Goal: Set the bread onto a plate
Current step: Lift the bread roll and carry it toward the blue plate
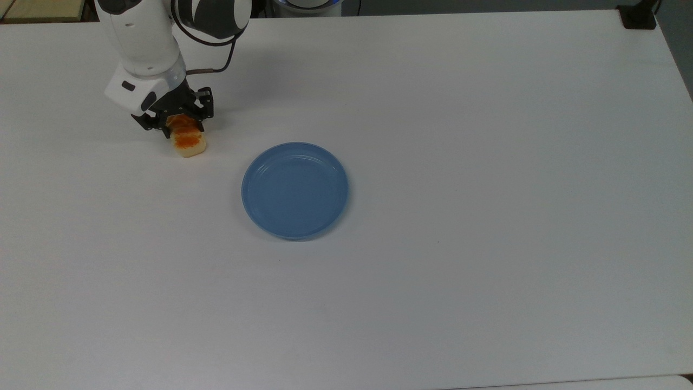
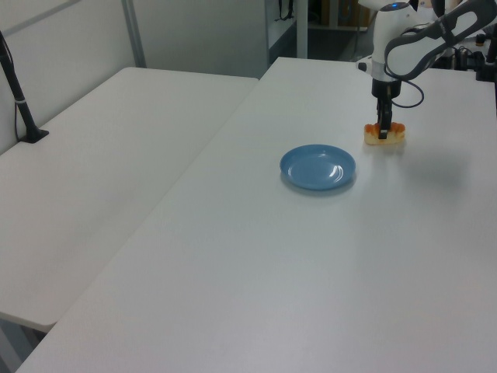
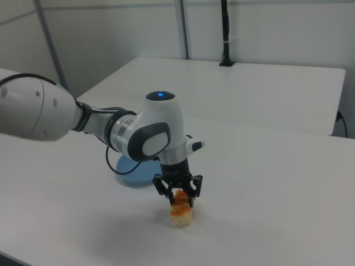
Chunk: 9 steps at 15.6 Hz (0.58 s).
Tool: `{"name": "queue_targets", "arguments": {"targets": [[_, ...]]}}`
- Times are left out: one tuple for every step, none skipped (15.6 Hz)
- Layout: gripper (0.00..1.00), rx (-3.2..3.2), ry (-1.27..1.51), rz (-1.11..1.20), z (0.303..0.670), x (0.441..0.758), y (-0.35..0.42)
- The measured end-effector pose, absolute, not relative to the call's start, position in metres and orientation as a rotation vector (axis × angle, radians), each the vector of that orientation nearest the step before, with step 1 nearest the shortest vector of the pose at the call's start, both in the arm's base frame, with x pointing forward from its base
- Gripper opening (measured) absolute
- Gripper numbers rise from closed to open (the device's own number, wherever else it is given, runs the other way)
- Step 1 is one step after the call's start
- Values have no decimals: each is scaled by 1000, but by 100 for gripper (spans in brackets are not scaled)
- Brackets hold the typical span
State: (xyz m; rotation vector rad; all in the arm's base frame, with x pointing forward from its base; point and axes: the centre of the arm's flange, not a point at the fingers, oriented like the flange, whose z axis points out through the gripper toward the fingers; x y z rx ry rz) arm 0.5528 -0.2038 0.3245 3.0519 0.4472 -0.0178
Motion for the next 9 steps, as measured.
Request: {"name": "queue_targets", "arguments": {"targets": [[51, 3052, 447, -19, 324, 553, -204], [49, 3053, 447, -20, 323, 553, -204], [49, 3053, 447, -20, 323, 553, -204], [42, 3053, 447, -20, 324, 553, -204], [35, 3052, 446, -18, 324, 553, -204], [35, 3052, 443, -17, 324, 554, -204], [35, 3052, 435, -12, 326, 555, -203], [35, 3051, 430, -4, 329, 556, -202], [35, 3047, 426, 11, 333, 560, -197]]}}
